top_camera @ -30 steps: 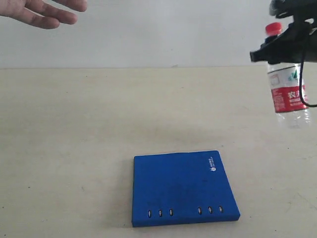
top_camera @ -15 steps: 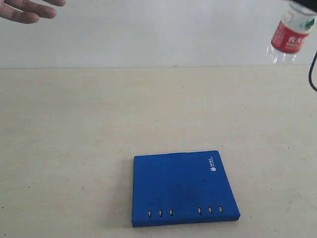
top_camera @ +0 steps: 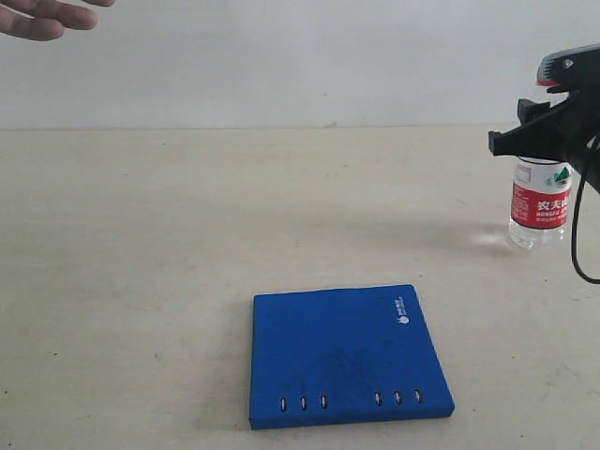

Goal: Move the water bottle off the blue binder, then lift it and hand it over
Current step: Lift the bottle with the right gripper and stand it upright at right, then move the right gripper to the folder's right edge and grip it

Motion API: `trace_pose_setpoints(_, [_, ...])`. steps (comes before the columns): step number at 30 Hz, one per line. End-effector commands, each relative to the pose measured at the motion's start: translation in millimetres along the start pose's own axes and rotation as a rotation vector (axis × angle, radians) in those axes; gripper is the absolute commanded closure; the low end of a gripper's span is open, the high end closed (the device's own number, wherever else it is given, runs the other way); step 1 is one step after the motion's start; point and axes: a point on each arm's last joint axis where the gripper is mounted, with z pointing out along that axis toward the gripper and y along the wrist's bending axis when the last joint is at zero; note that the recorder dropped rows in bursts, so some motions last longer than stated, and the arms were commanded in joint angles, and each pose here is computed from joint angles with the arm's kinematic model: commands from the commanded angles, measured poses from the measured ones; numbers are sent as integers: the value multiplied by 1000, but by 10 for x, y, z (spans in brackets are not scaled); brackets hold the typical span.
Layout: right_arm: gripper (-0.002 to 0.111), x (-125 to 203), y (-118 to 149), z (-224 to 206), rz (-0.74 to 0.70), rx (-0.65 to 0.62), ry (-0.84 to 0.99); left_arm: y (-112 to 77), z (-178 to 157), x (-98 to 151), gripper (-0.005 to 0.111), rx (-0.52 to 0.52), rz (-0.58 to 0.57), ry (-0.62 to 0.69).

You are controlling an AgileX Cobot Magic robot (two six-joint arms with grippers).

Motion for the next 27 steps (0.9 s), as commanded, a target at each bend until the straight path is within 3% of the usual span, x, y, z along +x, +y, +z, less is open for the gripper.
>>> trace_pose_setpoints(1, [84,39,3,8,0,-6,13,2,-4,-9,101,-3,6,-6])
trace_pose_setpoints(4, [67,37,3,8,0,-5,11,2,-4,-9,101,-3,6,-6])
trace_pose_setpoints(12, [47,-229,-65,-67,-1,35,-141,2,-4,-9,101,-3,6,-6])
trace_pose_setpoints(21, [43,-1061,-232,-555,-59,68,-456,2,-4,-9,101,-3,6,-6])
trace_pose_setpoints(24, [43,-1364,-190,-842,-82,-44,-566,2,-4,-9,101,-3,6,-6])
trace_pose_setpoints(27, [43,-1453,-15,-1089,-76,-308,-471,2,-4,-9,101,-3,6,-6])
